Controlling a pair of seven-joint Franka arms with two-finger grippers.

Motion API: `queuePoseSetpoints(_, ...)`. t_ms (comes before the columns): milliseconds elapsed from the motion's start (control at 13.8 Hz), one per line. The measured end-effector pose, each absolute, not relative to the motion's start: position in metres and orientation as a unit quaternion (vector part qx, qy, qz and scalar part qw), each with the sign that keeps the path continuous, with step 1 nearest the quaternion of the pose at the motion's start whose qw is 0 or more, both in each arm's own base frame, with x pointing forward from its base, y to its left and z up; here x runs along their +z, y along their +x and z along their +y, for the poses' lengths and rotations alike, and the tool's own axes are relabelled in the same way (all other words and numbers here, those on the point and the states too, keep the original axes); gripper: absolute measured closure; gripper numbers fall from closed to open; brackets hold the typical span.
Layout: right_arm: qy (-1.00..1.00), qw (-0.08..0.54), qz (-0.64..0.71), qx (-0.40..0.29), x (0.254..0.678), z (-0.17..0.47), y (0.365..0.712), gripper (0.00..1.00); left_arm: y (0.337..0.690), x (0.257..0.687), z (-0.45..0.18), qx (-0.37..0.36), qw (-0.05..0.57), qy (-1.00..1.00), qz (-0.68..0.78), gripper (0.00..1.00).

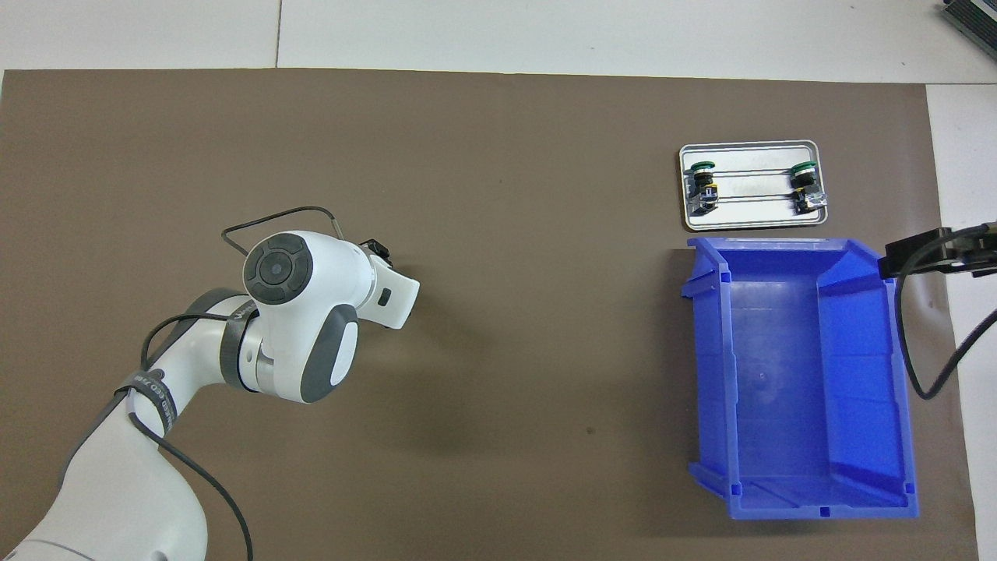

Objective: Place and press button with both arms
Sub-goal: 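Position the left gripper above the green button, then press down on the green button with the left gripper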

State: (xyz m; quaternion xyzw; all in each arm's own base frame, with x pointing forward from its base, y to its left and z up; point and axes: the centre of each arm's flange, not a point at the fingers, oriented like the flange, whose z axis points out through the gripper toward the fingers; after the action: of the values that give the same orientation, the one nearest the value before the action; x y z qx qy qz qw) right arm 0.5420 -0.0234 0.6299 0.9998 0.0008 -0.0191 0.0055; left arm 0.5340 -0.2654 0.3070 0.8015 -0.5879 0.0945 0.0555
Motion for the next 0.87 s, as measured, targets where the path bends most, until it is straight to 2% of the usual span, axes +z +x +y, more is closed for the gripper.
queuePoseSetpoints(507,1.000,0.005,0.001,-0.019,0.630,-0.023,0.542,0.00,0.540,0.309,-0.251,0.104,0.072,0.793,-0.596,0.91)
queuePoseSetpoints(869,1.000,0.005,0.001,-0.019,0.630,-0.023,0.542,0.00,0.542,0.308,-0.233,0.128,0.124,0.785,-0.593,0.91)
